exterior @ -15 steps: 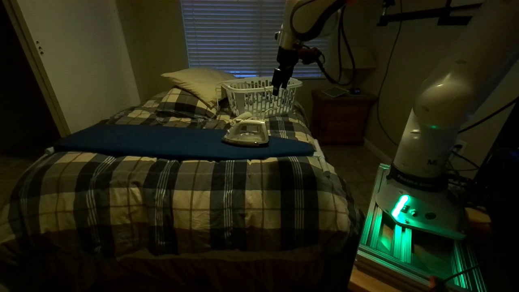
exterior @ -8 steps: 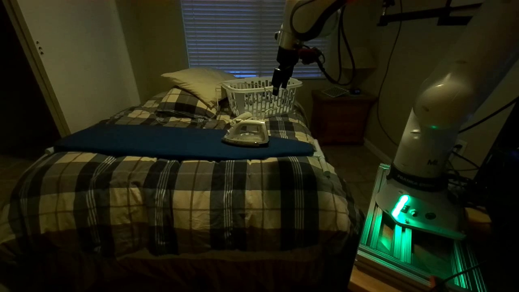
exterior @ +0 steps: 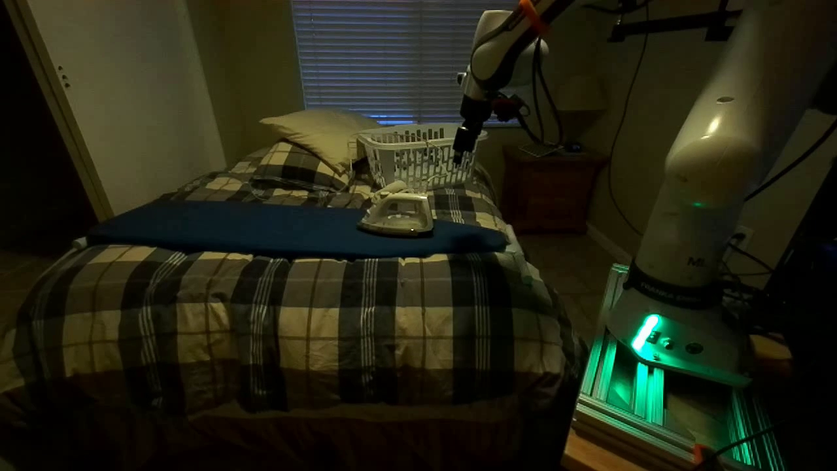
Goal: Turn the iron to the left.
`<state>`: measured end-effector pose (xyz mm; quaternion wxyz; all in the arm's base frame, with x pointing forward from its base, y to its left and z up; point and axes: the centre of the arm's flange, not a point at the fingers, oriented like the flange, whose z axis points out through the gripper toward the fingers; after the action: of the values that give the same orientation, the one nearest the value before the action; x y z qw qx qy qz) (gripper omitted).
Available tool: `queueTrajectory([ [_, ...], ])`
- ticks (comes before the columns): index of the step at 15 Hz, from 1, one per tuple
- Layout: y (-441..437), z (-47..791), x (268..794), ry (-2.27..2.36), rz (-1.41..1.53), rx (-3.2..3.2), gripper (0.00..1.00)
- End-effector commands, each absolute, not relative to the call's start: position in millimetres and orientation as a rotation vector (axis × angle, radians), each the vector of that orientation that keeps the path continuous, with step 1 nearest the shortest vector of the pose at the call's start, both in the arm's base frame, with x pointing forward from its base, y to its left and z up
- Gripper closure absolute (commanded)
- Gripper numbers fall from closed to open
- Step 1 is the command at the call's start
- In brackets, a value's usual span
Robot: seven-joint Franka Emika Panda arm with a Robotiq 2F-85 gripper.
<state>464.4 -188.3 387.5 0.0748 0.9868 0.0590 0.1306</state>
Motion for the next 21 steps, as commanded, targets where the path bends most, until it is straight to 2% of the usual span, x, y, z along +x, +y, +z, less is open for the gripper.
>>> queueTrajectory([
  [1,-230.5,370.3,510.1,0.285,0.564,2.921,0.0],
  [3,-234.2,370.2,524.3,0.303,0.664,2.924,0.0],
  [4,-219.4,373.3,496.0,0.254,0.579,2.92,0.0],
  [7,-219.3,372.1,513.2,0.282,0.624,2.916,0.0],
  [14,-219.3,373.6,514.9,0.282,0.629,2.914,0.0],
  [21,-226.1,363.5,589.5,0.387,0.915,3.001,0.0],
])
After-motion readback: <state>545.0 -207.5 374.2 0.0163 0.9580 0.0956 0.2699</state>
